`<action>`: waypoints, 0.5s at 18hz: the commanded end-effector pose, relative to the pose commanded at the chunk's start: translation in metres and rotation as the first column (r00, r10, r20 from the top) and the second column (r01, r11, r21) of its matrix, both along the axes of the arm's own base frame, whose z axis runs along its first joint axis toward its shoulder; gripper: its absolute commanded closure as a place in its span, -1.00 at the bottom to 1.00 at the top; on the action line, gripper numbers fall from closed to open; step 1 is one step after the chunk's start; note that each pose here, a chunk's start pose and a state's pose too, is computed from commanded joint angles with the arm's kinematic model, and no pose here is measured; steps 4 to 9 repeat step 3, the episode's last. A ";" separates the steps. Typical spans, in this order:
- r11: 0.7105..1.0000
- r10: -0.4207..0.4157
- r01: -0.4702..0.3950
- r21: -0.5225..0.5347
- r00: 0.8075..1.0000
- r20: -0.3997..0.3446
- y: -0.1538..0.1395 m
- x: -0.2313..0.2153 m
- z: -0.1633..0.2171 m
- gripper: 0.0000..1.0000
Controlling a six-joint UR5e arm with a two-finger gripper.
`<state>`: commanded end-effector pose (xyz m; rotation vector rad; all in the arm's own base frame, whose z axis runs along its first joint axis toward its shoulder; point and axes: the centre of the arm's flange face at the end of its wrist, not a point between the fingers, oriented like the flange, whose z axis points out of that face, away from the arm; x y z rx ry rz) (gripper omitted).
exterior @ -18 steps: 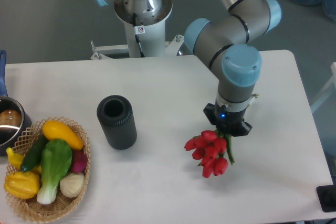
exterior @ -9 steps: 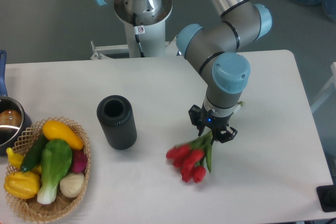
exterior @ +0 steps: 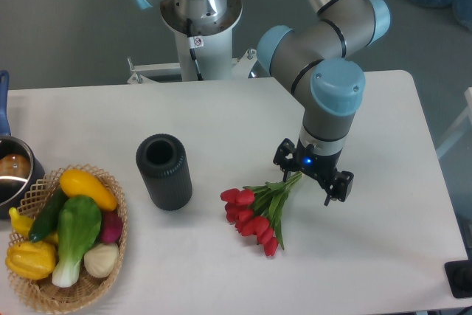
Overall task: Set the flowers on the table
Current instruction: 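Open the gripper to release the tulips onto the table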
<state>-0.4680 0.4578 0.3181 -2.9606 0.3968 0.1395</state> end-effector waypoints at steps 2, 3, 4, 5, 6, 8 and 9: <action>1.000 0.002 -0.002 -0.001 1.000 -0.001 -0.001 -0.001 -0.001 -1.00; 1.000 0.003 -0.003 -0.003 1.000 0.000 -0.001 -0.002 -0.003 -1.00; 1.000 0.003 -0.003 -0.003 1.000 0.000 -0.001 -0.002 -0.003 -1.00; 1.000 0.003 -0.003 -0.003 1.000 0.000 -0.001 -0.002 -0.003 -1.00; 1.000 0.003 -0.003 -0.003 1.000 0.000 -0.001 -0.002 -0.003 -1.00; 1.000 0.003 -0.003 -0.003 1.000 0.000 -0.001 -0.002 -0.003 -1.00; 1.000 0.003 -0.003 -0.003 1.000 0.000 -0.001 -0.002 -0.003 -1.00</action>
